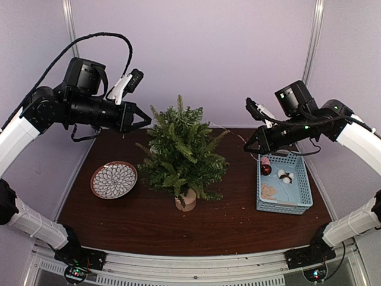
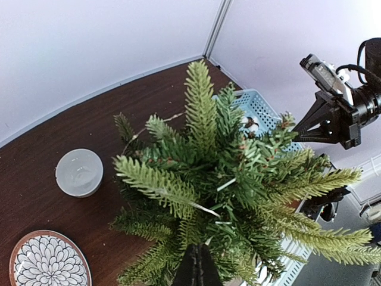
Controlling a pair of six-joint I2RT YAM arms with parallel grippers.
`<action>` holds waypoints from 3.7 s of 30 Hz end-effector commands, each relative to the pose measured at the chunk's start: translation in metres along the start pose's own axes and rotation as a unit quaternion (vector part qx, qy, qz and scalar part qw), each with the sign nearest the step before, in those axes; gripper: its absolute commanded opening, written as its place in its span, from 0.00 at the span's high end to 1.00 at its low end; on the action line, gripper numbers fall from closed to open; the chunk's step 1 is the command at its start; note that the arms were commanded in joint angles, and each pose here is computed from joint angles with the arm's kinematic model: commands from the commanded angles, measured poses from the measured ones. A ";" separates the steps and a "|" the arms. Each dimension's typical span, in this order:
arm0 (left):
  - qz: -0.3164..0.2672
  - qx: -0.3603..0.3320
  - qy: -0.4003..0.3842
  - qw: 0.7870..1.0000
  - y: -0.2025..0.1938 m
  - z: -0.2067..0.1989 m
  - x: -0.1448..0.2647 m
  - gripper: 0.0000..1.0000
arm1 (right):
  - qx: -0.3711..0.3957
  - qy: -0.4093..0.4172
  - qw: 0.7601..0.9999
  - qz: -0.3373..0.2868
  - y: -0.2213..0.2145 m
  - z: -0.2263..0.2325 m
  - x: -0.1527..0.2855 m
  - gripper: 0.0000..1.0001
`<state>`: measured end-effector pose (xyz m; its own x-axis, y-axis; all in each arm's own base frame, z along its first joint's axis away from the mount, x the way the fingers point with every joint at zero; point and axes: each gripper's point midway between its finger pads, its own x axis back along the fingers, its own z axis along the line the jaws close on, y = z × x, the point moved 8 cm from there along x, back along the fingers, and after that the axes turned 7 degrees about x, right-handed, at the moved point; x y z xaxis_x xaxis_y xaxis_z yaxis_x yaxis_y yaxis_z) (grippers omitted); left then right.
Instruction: Decorate the small christmas tree
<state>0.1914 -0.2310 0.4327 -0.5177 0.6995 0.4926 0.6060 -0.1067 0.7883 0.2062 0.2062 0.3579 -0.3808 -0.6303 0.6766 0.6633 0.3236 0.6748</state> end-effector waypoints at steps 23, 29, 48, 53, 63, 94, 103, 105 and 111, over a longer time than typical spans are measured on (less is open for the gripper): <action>0.052 0.012 0.019 0.998 -0.022 0.012 -0.041 1.00 | 0.009 0.023 1.000 0.004 -0.001 0.008 0.008 1.00; 0.060 0.006 0.023 0.998 -0.025 0.014 -0.044 1.00 | 0.007 0.019 1.000 0.020 -0.011 0.005 0.005 1.00; 0.079 0.003 0.042 0.996 -0.034 0.020 -0.049 1.00 | -0.005 -0.009 0.997 0.074 -0.050 -0.011 -0.019 1.00; 0.074 0.002 0.047 0.996 -0.032 0.020 -0.048 1.00 | 0.003 0.028 0.998 0.049 -0.038 -0.003 -0.017 1.00; 0.030 -0.007 0.028 0.999 -0.026 0.017 -0.035 1.00 | 0.023 0.058 0.997 0.051 -0.038 0.006 -0.019 1.00; -0.020 -0.023 0.031 0.999 -0.026 0.019 0.001 0.19 | -0.005 -0.011 1.000 0.011 -0.084 -0.007 0.057 0.01; -0.026 -0.055 -0.007 0.998 -0.021 0.010 -0.004 0.18 | -0.037 -0.035 0.998 0.025 -0.139 -0.019 0.064 0.07; -0.027 -0.064 -0.013 0.997 -0.020 0.009 -0.006 0.18 | -0.031 -0.051 0.998 0.035 -0.145 -0.024 0.060 0.09; -0.034 -0.093 -0.029 0.995 -0.016 0.004 -0.006 0.22 | -0.006 -0.039 0.996 0.086 -0.166 -0.029 0.043 0.19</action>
<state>0.1859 -0.2247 0.4014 -0.5180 0.7004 0.4910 0.5269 -0.1909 0.8282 0.1005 0.1084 0.2813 -0.3412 -0.5454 0.7656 0.7297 0.3598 0.5814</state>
